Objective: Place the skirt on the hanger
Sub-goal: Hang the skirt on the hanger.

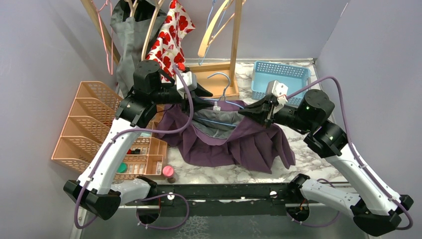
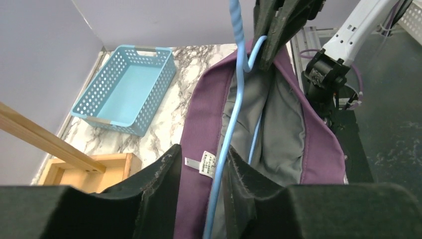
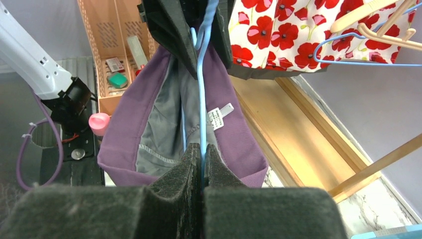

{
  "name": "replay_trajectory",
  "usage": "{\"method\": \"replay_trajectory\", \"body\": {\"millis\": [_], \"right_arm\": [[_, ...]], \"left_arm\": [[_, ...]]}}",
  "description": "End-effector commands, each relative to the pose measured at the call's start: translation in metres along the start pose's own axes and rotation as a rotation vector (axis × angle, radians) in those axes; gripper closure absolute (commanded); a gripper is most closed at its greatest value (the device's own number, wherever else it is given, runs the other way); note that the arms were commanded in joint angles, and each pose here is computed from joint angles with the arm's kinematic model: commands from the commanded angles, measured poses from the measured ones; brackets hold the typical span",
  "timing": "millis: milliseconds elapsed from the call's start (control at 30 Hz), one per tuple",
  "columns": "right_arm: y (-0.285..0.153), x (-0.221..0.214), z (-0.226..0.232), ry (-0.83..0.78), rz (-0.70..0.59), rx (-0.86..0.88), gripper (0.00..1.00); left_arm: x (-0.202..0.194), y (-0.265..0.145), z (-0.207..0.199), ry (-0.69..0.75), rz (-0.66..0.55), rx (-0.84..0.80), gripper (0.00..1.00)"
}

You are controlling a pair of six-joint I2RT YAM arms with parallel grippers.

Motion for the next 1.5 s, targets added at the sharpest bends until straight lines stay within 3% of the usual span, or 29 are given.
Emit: {"method": "replay_trajectory", "body": {"millis": [0,100,233,500,667,833,1033,1100,1200,1333,1467], "right_arm": [[-0.001,0.025,0.008,-0.069,-0.125,0.060,0.99],[-0.005,0.015,0.010,-0.054,-0.083,0.057,0.99],[-0.012,0.003,0.011,-0.017,-0.034,0.030,0.94],[-0.028,-0.001,0.014,0.057,0.047,-0.032,0.63],[-0.022,0.017,0.014,0.058,0.052,-0.004,0.55],[0.003,0.026,0.004,0.083,0.073,0.034,0.54],[0.025,0.013,0.002,0.121,0.118,0.122,0.59],[0.029,0.009,0.003,0.128,0.117,0.148,0.69],[0.032,0.009,0.001,0.131,0.088,0.140,0.96],[0.029,0.011,0.000,0.107,0.041,0.115,0.99],[0.021,0.016,0.001,0.070,-0.007,0.089,0.99]], "left_arm": [[0.016,-0.002,-0.003,0.109,-0.046,-0.025,0.73],[0.020,-0.005,-0.002,0.148,-0.047,-0.009,0.99],[0.027,-0.007,-0.003,0.177,-0.062,0.005,1.00],[0.035,-0.009,-0.001,0.192,-0.080,0.019,1.00],[0.033,-0.007,0.000,0.186,-0.082,0.006,1.00],[0.032,-0.006,0.001,0.185,-0.081,0.007,1.00],[0.031,-0.006,0.001,0.180,-0.081,0.006,1.00],[0.032,-0.006,0.001,0.176,-0.081,0.007,1.00],[0.032,-0.006,0.002,0.168,-0.076,0.017,1.00],[0.035,-0.008,0.006,0.145,-0.064,0.064,0.99],[0.037,-0.011,0.016,0.126,-0.045,0.161,0.66]]}}
Point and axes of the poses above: each gripper's point midway between its finger pads, its own y axis out along the fingers, its own z axis along the line the jaws close on, x = y × z, the point moved 6 cm from there along -y, back along the fingers, and after that the axes turned 11 degrees about y, right-handed, at the moved point
